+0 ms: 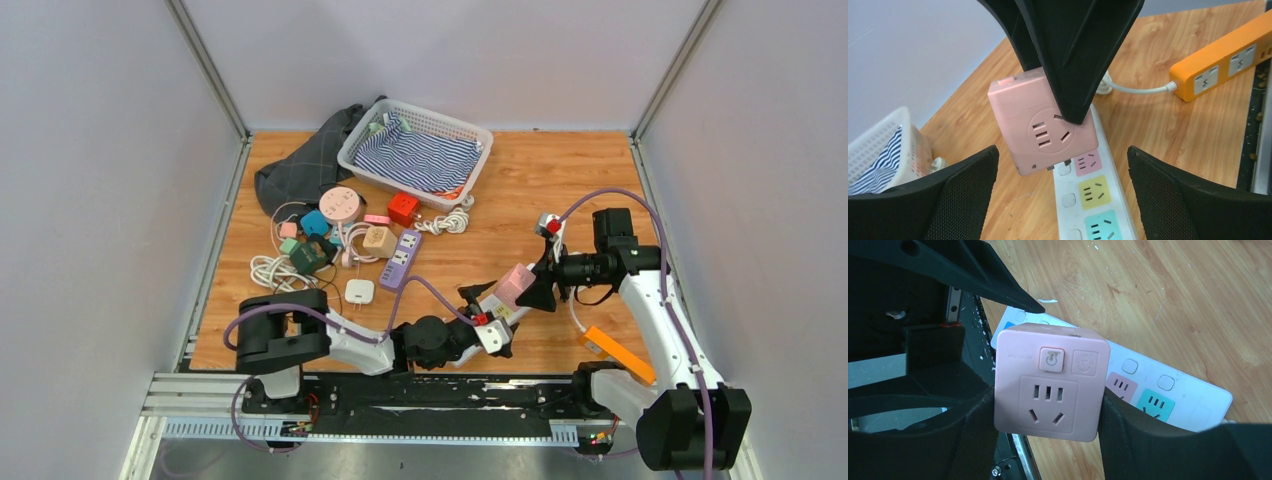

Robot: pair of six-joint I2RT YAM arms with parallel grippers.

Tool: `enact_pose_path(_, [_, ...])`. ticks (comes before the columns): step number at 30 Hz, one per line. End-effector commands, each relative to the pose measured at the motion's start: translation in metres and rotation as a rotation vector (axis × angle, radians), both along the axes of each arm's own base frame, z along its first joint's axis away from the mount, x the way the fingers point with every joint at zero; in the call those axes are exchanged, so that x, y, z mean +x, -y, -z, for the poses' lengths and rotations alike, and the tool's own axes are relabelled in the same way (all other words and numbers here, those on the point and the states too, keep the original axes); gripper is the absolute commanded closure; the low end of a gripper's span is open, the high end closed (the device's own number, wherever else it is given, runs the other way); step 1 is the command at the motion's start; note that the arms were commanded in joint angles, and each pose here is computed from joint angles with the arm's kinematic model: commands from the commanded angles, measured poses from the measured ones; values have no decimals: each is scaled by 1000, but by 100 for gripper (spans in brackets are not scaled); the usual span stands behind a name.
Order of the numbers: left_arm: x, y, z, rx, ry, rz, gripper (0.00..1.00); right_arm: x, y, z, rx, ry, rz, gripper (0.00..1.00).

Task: Pull the plug off the socket
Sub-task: Place the plug at the center of the board.

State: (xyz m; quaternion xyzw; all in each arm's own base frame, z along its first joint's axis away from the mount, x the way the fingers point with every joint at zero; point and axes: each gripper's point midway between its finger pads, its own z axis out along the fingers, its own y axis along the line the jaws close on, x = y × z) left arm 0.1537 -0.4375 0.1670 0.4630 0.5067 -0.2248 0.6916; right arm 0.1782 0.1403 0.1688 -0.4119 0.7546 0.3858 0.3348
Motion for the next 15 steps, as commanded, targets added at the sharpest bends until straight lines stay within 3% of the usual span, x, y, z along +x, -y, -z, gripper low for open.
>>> enact_pose_path(1, [9,4,-24,-136,25,-88,0,1,-2,-16,43,19,4,100])
enact_pose_path(10, [27,17,-13,-71,9,-205,1,2,-2,-16,44,16,5,100])
enact_pose_path(15, [32,25,-5,-32,2,-226,13,1,-3,-16,46,17,4,100])
